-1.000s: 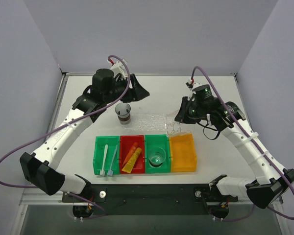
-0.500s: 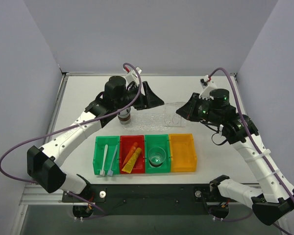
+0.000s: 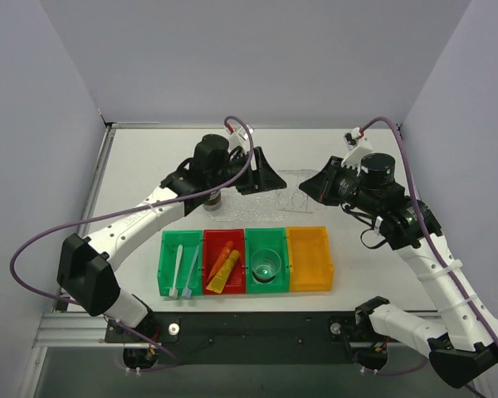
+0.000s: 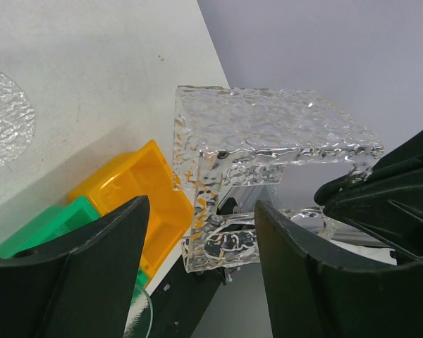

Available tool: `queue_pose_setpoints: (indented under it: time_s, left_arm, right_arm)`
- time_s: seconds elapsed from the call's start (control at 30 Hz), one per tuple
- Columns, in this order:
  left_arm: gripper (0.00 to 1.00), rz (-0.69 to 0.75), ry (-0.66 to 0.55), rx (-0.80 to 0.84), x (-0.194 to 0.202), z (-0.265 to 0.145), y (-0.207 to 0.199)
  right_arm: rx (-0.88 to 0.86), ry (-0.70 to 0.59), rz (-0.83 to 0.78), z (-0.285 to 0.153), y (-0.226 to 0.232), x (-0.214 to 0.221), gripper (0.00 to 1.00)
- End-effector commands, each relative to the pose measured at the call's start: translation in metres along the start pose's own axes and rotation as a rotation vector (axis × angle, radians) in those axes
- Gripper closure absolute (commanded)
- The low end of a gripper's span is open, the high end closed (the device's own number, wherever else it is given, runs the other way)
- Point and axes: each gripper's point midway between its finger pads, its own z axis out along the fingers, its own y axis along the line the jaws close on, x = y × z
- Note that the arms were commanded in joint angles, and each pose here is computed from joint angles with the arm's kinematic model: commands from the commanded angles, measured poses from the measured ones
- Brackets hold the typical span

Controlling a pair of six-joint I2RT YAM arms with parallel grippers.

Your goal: Prepare toiletry sets of a toothbrush and toothpaste on the tray

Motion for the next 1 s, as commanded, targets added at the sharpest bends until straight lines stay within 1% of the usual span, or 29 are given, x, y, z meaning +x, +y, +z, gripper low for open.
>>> queue_pose_setpoints:
  time_s: [0.0, 0.23, 0.4, 0.47, 0.57, 0.6, 0.7, 0.73, 0.8, 0.83, 0.93, 0.97]
  left_arm:
    - [0.29, 0.034, -0.020, 0.067, -0.011, 0.000, -0.023]
    - [0.33, 0.054, -0.021, 0.037, -0.011, 0.005, -0.016]
    - [0.40, 0.065, -0.018, 0.029, -0.011, 0.008, -0.016]
    - [0.41, 0.068, -0.015, 0.027, -0.011, 0.011, -0.017]
    - [0.46, 0.072, -0.013, 0.022, -0.012, 0.013, -0.017]
    - [0.51, 0.071, -0.013, 0.015, -0.013, 0.013, -0.016]
    - [0.58, 0.081, -0.013, 0.000, -0.013, 0.015, -0.014]
    - [0.64, 0.089, -0.013, -0.004, -0.013, 0.015, -0.014]
    - [0.69, 0.093, -0.010, -0.013, -0.014, 0.016, -0.013]
    - [0.74, 0.098, -0.008, -0.017, -0.014, 0.017, -0.012]
    - [0.81, 0.091, -0.001, -0.025, -0.013, 0.019, -0.010]
    - [0.89, 0.091, -0.003, -0.026, -0.014, 0.019, -0.010]
  right_arm:
    - [-0.050, -0.075, -0.007, -0.007, 0.011, -0.016, 1.00]
    - [-0.047, -0.057, 0.002, -0.002, 0.009, -0.013, 1.00]
    - [-0.051, -0.045, 0.002, 0.002, 0.010, -0.012, 1.00]
    - [-0.051, -0.042, 0.003, 0.003, 0.009, -0.012, 1.00]
    - [-0.052, -0.038, 0.004, 0.005, 0.010, -0.011, 1.00]
    - [-0.050, -0.033, 0.005, 0.007, 0.009, -0.010, 1.00]
    - [-0.045, -0.028, 0.006, 0.009, 0.007, -0.009, 1.00]
    - [-0.042, -0.026, 0.003, 0.009, 0.006, -0.009, 1.00]
    - [-0.033, -0.025, 0.005, 0.011, 0.004, -0.008, 1.00]
    - [-0.023, -0.023, 0.006, 0.012, 0.001, -0.007, 1.00]
    - [-0.006, -0.010, 0.000, 0.014, -0.002, -0.004, 1.00]
    - [0.009, -0.006, -0.002, 0.015, -0.006, -0.003, 1.00]
